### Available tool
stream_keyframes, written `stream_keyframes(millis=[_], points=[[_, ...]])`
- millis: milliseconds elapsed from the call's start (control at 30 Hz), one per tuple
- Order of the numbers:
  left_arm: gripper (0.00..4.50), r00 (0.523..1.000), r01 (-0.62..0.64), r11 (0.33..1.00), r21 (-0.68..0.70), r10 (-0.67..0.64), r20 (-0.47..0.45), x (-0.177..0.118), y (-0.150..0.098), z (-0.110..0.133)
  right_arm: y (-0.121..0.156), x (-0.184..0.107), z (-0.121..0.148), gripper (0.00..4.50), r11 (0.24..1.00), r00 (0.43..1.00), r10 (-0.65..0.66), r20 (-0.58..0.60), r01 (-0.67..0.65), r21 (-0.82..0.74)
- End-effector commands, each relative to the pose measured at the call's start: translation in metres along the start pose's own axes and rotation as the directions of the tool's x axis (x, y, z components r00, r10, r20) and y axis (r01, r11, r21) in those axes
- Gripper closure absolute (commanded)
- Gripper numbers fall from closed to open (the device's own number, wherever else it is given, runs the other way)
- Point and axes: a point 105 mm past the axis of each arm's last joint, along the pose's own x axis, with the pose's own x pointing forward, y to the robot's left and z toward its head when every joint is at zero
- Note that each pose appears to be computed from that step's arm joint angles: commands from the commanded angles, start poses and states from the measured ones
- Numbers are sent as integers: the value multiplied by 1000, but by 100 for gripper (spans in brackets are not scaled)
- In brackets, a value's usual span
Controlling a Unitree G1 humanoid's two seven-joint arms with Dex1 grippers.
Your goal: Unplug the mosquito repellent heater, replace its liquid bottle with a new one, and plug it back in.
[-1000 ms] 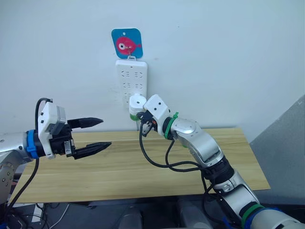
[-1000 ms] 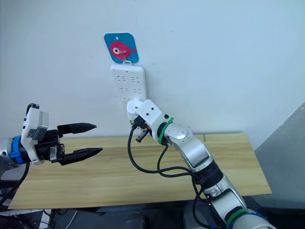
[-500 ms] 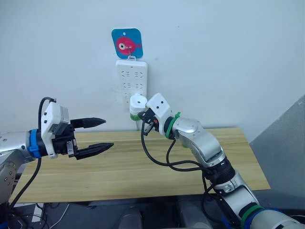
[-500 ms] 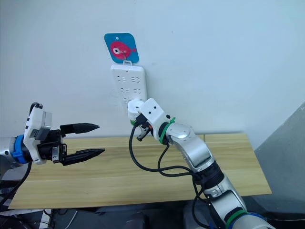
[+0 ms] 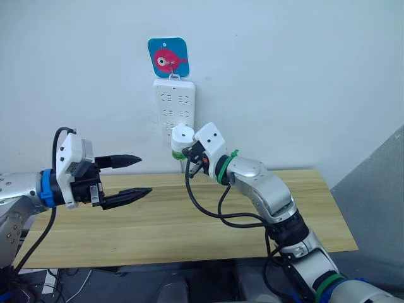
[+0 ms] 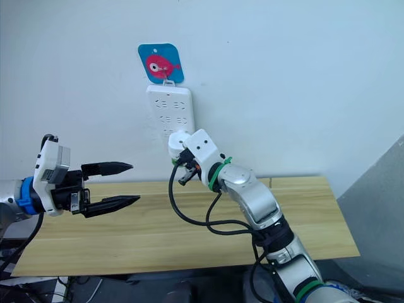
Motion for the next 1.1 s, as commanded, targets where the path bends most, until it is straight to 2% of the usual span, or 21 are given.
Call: stream_keyframes(millis=[33,233,333,467,633,767,867,967,1100], points=[[0,1000,7,999,40,-7,8,1,-2,9,-20,-5,15,448,992,991,-122,55,121,24],[0,1000,7,999,38,-8,12,3,-2,9,-18,-4,15,448,992,991,-121,52,119,46],[0,1000,0,1000,26,0,11,3,-1,7,-6,-7,20,448,999,997,-34,70,31,37],[0,1000,-7,1000,-27,7,-27,0,0,-3,12,-19,27,448,992,990,117,85,-113,-49],[0,997,-66,998,-14,66,-33,-5,10,-11,13,-34,30,448,973,977,199,81,-188,-134],[0,989,-108,993,43,112,-92,-16,18,-27,12,-53,25,448,934,959,283,19,-271,-232],[0,983,-109,991,75,118,-139,-28,20,-36,-3,-77,15,389,904,952,297,-68,-303,-301],[0,977,-115,989,93,129,-170,-39,22,-43,-20,-103,8,289,871,938,305,-162,-344,-351],[0,967,-114,984,136,141,-213,-45,22,-47,-38,-147,0,140,818,888,341,-307,-441,-368]])
